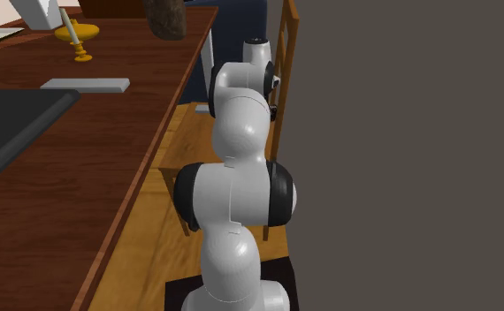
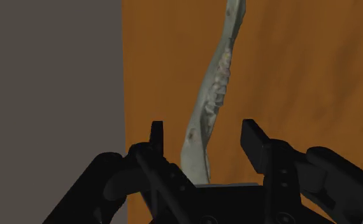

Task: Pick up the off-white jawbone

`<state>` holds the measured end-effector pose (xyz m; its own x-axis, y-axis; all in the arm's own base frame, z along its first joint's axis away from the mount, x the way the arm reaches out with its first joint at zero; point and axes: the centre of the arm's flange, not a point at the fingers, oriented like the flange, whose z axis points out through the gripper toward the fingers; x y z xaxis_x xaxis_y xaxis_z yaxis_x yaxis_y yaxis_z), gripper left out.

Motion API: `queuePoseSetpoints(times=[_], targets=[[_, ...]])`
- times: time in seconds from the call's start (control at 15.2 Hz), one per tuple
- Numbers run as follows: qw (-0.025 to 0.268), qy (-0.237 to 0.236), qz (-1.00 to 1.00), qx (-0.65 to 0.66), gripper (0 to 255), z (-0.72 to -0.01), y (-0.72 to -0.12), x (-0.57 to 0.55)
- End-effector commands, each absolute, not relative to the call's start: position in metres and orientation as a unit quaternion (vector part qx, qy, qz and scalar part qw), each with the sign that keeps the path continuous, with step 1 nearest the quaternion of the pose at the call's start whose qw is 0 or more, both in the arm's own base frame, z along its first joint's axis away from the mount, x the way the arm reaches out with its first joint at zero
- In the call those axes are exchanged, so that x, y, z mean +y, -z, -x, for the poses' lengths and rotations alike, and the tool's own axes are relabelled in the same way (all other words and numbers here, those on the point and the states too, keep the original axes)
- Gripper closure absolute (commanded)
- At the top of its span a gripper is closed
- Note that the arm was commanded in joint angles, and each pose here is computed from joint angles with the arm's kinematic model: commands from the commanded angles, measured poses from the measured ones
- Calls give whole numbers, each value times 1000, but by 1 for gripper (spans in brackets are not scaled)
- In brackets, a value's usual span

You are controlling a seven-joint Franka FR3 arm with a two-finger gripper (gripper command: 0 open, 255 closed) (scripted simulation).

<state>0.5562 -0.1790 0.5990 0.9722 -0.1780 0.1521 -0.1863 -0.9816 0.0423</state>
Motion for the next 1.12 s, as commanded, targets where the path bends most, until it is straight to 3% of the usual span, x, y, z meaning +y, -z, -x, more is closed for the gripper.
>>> queuePoseSetpoints(times=[0.0,0.53,1.06], targets=[[28,-74,-993,-92,255,-556,-598,-179],[28,-74,-993,-92,255,-556,-598,-179],[28,-74,-993,-92,255,-556,-640,-179]])
